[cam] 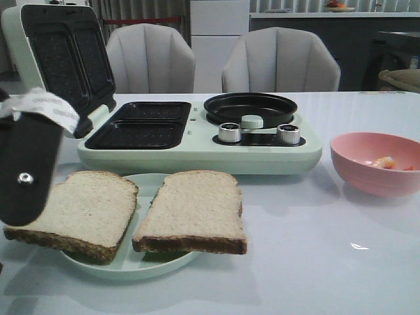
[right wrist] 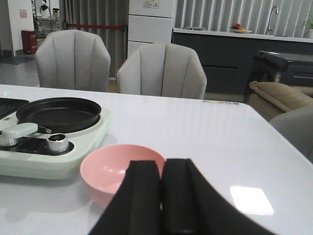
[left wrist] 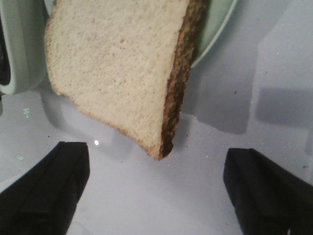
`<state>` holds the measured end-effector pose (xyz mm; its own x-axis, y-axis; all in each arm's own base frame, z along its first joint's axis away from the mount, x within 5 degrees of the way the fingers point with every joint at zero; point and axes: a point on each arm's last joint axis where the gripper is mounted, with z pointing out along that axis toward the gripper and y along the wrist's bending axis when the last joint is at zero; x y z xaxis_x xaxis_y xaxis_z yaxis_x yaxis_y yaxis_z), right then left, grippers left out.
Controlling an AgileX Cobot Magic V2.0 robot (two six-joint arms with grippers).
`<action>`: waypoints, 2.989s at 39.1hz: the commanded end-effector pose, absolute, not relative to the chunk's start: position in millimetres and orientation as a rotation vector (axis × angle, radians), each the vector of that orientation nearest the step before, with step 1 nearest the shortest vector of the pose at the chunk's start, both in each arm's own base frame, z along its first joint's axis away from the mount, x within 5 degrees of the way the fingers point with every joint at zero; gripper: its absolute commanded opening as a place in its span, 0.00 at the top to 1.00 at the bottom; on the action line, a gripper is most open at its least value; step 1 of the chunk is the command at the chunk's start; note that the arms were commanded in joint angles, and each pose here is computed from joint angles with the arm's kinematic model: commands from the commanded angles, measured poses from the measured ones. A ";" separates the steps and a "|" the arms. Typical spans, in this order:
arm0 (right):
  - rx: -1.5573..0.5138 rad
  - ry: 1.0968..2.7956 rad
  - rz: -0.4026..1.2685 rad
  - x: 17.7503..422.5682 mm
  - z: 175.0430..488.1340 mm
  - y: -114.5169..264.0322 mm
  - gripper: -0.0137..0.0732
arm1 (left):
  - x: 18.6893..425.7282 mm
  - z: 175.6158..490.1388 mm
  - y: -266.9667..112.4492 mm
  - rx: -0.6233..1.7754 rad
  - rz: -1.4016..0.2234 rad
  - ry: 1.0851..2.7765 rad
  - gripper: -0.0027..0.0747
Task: Make breakfast with bread and shrimp
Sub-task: 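Grasp the edge of the bread slice with the left gripper and lift, then carry the bread slice with the left gripper over the sandwich maker tray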
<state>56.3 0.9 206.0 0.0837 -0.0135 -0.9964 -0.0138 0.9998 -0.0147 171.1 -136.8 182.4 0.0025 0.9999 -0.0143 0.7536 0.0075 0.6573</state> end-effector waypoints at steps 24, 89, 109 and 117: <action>-0.026 1.366 -0.011 52.5 220.2 0.8 0.68 | 206.3 168.6 -149.4 1.856 0.730 1.731 0.18; -0.031 1.366 -0.005 52.5 220.2 1.2 0.68 | 223.8 271.4 -159.4 1.463 0.795 1.647 0.79; -0.031 1.366 -0.005 52.5 220.2 1.2 0.68 | 277.6 318.1 -156.2 1.327 0.810 1.520 0.82; -0.031 1.366 -0.005 52.5 220.2 1.2 0.68 | 307.2 322.9 -160.4 1.302 0.785 1.510 0.82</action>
